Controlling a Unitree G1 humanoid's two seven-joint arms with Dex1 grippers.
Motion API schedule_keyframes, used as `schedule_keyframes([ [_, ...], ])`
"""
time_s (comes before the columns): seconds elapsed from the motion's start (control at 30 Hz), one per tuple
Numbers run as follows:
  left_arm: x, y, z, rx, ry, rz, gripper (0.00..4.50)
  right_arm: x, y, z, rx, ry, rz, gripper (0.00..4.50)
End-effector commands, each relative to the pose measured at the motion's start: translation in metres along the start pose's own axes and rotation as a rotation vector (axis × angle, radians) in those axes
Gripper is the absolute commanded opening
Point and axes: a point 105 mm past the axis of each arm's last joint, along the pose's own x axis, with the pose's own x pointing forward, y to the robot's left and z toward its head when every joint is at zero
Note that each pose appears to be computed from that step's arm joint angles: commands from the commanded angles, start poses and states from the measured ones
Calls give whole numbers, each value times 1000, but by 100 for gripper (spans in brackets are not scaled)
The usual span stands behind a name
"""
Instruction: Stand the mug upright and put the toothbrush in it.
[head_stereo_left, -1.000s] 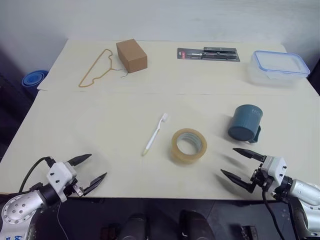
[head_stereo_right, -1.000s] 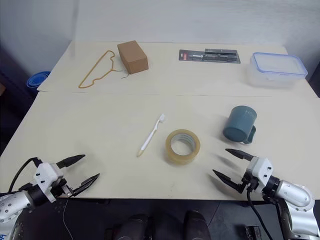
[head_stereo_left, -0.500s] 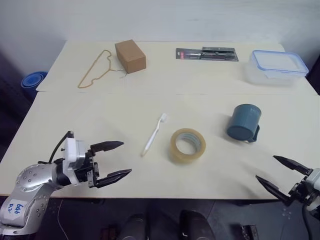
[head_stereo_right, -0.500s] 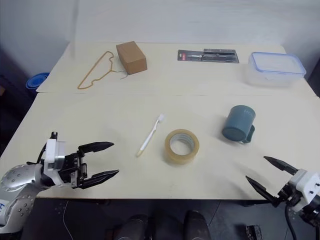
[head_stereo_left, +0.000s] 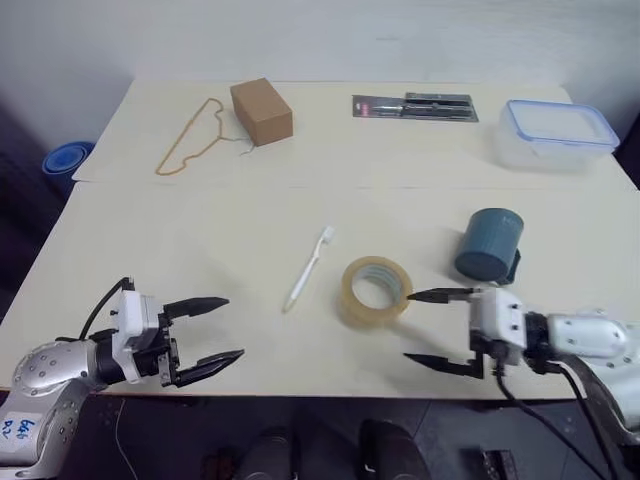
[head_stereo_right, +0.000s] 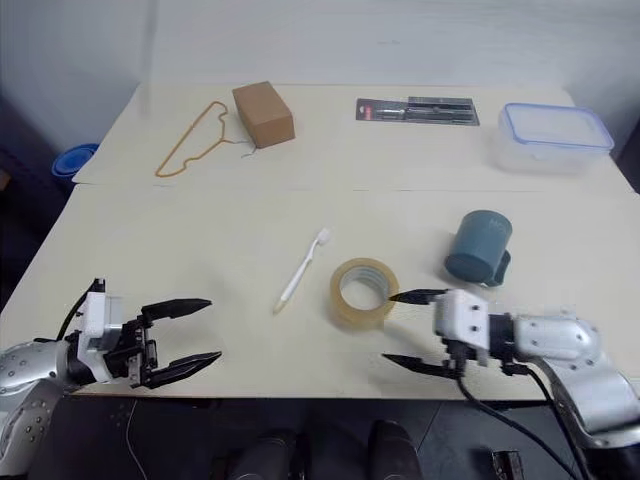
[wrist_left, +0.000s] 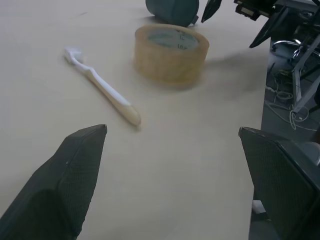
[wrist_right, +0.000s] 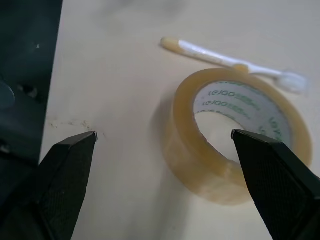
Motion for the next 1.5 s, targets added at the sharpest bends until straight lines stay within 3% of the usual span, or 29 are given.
schedule_keyframes([
  [0.03, 1, -6, 7, 34, -18, -7, 450, 18, -4, 0, -19, 76, 27, 447],
  [0.1, 1, -7, 7, 33, -19, -9, 450, 26, -7, -1, -53, 107, 51, 447],
  [0.2, 4, -11, 9, 37, -29, -23, 450, 31, -13, -10, -69, 199, 86, 385],
  [0.3, 7, -12, 13, 47, -47, -31, 450, 32, -20, -10, -87, 217, 92, 305],
  [0.5, 22, -16, 21, 38, -93, -82, 450, 20, -22, -7, -67, 198, 119, 95],
  [0.53, 24, -15, 22, 43, -101, -81, 450, 16, -22, -4, -46, 179, 122, 81],
  [0.67, 34, -9, 27, 68, -153, -74, 450, -18, -23, 27, 172, -39, 66, 81],
  [0.77, 40, -6, 29, 55, -182, -86, 450, -62, -29, 46, 311, -158, -51, 81],
  [0.9, 45, -3, 28, 53, -189, -115, 450, -125, -35, 55, 508, -196, -235, 81],
  [1.03, 51, 2, 29, 59, -203, -127, 450, -181, -55, 57, 549, -225, -482, 81],
  [1.1, 54, 5, 30, 67, -206, -133, 450, -204, -65, 36, 578, -117, -608, 81],
  [1.27, 60, 13, 31, 107, -214, -107, 450, -267, -87, -68, 580, 449, -985, 81],
  [1.33, 61, 16, 32, 118, -217, -105, 450, -278, -93, -96, 562, 553, -1059, 81],
  [1.5, 63, 15, 36, 130, -228, -130, 450, -263, -114, -118, 636, 376, -1100, 81],
])
